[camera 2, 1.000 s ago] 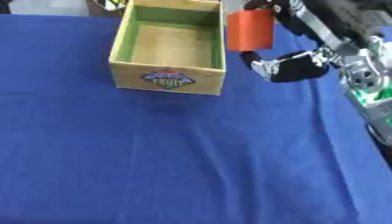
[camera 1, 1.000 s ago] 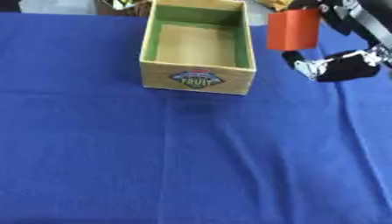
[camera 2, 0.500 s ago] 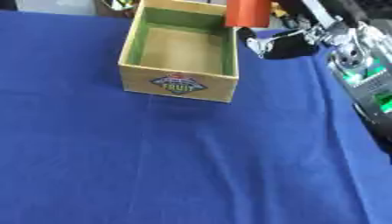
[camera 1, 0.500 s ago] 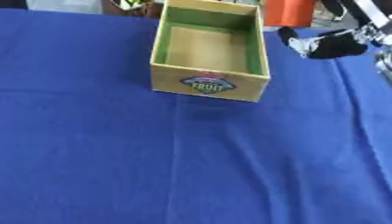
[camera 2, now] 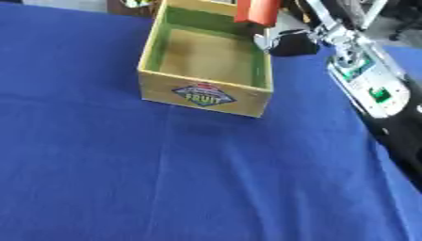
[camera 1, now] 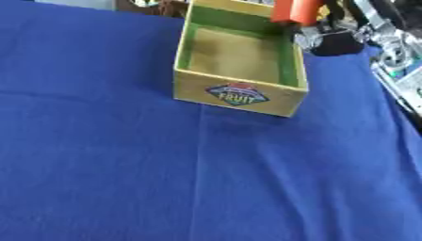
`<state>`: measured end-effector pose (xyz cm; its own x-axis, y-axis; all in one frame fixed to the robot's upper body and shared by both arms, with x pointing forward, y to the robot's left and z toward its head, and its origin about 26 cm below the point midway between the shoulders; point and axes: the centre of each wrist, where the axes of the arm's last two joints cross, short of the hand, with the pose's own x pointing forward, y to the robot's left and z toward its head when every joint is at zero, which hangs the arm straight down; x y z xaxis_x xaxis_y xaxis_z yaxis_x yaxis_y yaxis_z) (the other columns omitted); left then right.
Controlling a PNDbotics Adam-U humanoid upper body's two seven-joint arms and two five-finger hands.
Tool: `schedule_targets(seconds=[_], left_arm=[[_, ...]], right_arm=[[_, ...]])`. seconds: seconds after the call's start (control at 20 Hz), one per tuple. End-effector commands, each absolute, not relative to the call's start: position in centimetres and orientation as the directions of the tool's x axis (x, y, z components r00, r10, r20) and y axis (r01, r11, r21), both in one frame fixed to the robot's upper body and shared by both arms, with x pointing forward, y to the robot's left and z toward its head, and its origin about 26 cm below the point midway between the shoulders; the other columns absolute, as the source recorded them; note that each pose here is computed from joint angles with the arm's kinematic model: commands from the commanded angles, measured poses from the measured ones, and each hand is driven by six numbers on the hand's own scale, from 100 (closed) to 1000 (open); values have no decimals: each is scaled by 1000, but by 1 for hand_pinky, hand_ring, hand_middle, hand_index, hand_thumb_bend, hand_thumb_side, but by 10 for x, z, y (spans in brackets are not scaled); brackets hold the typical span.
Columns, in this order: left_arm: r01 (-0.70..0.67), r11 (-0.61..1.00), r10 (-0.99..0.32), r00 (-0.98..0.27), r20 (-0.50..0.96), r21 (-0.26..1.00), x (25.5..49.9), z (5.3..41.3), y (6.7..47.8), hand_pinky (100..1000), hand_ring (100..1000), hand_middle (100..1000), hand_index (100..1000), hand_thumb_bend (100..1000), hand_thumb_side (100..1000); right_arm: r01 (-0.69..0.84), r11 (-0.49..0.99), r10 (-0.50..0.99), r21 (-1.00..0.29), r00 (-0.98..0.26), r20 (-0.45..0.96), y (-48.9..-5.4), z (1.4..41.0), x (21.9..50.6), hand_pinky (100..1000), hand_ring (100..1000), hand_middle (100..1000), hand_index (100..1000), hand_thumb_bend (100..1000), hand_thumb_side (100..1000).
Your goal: Pick up objects on the table and place them in the box.
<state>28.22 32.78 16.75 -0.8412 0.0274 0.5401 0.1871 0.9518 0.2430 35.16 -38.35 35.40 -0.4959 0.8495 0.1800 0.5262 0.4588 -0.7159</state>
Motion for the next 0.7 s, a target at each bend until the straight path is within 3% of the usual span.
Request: schedule_targets(seconds=[0.05, 0.15, 0.2, 0.25, 0.7], left_arm=[[179, 948, 19, -855, 518, 262, 280, 173, 326, 218, 300, 412, 735, 100, 1000], [179, 948, 19, -856, 517, 263, 280, 172, 326, 217, 299, 412, 735, 100, 1000], [180, 948, 19, -856, 516, 263, 280, 172, 326, 217, 299, 412, 735, 100, 1000], [182, 947, 20, -857, 516, 264, 280, 172, 325, 217, 299, 412, 735, 100, 1000], [183, 947, 22, -858, 513, 266, 281, 173, 324, 217, 299, 412, 735, 100, 1000]], right_arm=[[557, 466, 846, -687, -508, 162, -396, 375, 346, 625, 658, 100, 162, 100, 158], [563, 488, 833, -667, -527, 165, -395, 377, 350, 623, 659, 100, 163, 100, 160], [565, 493, 831, -661, -530, 166, -394, 376, 352, 624, 660, 100, 162, 100, 107], [567, 492, 833, -661, -528, 167, -393, 374, 356, 624, 660, 100, 162, 100, 157], [600, 384, 888, -702, -448, 103, -400, 358, 375, 631, 687, 148, 201, 100, 202]])
